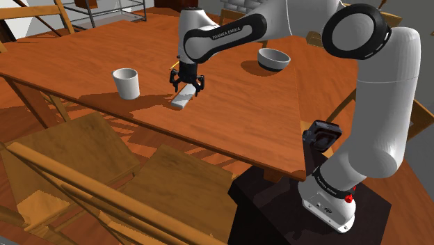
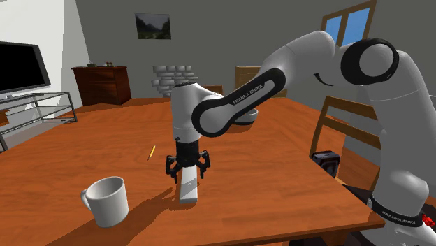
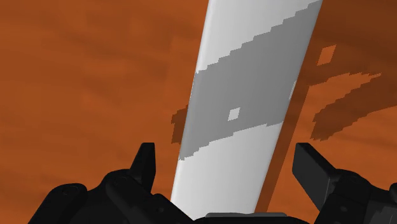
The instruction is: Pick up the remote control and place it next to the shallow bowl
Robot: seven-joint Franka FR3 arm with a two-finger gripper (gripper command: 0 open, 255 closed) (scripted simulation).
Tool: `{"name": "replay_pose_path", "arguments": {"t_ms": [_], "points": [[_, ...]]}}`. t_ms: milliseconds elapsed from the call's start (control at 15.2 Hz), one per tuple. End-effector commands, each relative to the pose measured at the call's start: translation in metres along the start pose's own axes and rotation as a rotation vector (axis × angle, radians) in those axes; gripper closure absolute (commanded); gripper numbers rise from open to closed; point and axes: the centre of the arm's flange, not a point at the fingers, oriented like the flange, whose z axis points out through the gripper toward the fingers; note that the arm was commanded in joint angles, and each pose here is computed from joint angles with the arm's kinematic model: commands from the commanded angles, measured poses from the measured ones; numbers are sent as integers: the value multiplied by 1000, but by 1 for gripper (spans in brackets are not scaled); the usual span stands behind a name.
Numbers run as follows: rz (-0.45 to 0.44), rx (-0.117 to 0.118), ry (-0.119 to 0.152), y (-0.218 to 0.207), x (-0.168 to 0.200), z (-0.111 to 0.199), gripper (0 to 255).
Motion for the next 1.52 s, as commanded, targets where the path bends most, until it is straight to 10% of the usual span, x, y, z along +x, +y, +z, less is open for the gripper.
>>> {"name": "replay_pose_path", "arguments": {"t_ms": [0,132,198,1452], "points": [[0,0,0,0,0,0,0],[0,0,0,0,0,0,0],[0,0,0,0,0,0,255],[0,0,0,-1,-1,-53,255]]}}
